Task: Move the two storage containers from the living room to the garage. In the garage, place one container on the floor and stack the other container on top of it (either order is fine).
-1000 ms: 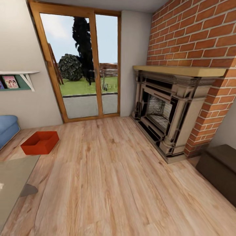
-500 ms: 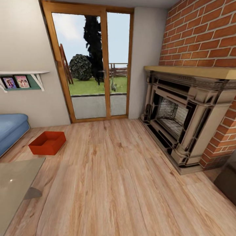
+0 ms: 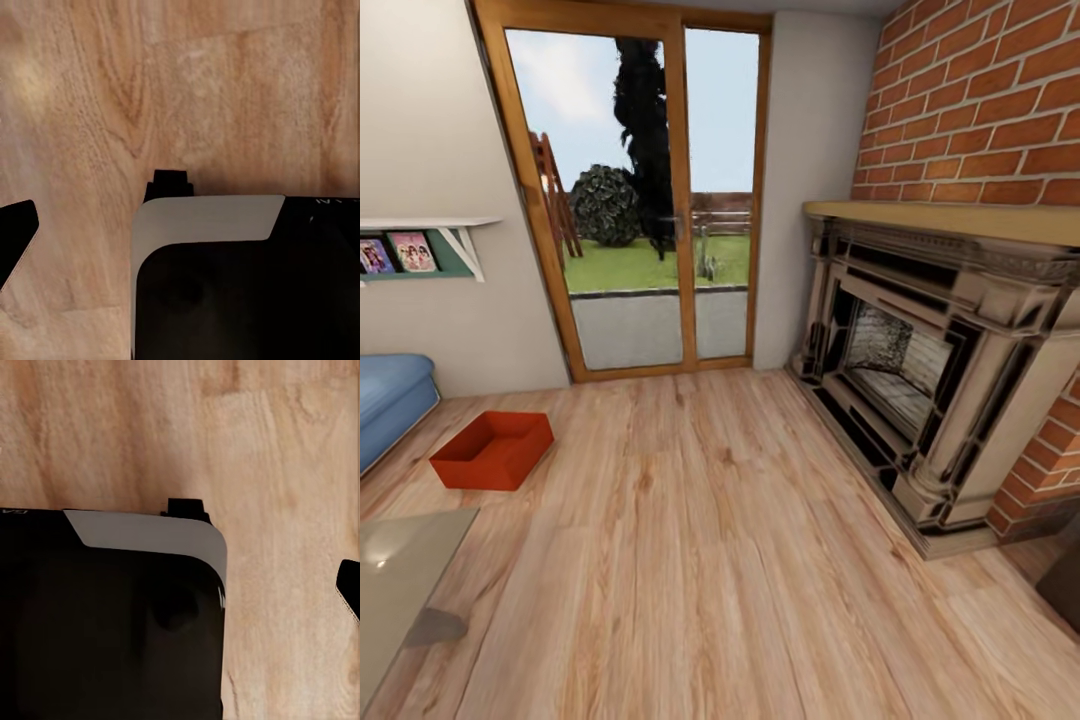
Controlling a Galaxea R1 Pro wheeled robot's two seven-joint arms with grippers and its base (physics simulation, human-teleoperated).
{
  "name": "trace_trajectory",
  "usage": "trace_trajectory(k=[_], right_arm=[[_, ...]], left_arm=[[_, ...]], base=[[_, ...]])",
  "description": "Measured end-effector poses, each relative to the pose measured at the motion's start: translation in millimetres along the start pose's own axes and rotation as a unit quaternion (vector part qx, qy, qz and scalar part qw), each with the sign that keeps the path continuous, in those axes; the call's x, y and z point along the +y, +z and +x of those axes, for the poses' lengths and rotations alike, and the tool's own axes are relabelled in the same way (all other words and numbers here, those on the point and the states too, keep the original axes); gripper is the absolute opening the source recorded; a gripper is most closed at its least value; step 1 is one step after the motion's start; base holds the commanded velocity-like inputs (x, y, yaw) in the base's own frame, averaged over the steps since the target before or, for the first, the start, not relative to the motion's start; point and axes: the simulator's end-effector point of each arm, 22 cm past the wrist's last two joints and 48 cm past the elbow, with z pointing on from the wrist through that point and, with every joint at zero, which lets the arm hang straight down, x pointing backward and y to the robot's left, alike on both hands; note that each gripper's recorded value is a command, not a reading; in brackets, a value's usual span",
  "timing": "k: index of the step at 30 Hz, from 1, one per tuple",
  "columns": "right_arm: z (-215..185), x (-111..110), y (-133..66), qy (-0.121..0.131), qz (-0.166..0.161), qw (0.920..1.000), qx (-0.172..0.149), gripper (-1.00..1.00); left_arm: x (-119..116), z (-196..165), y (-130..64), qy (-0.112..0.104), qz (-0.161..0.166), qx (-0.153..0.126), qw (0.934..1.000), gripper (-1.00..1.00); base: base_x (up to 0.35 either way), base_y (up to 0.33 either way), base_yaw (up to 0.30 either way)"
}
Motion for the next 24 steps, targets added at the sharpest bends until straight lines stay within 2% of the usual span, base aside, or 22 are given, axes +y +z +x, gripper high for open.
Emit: trace_trajectory(k=[10, 24], right_arm=[[-0.1, 0.2, 0.0, 0.001, 0.000, 1.0000, 0.000, 1.00], [-0.4, 0.0, 0.0, 0.001, 0.000, 1.0000, -0.001, 1.00]], left_arm=[[0.0, 0.2, 0.0, 0.000, 0.000, 0.000, 1.0000, 1.00], [0.1, -0.3, 0.0, 0.000, 0.000, 0.000, 1.0000, 1.00]], base=[[0.321, 0.000, 0.013], [0.321, 0.000, 0.255]])
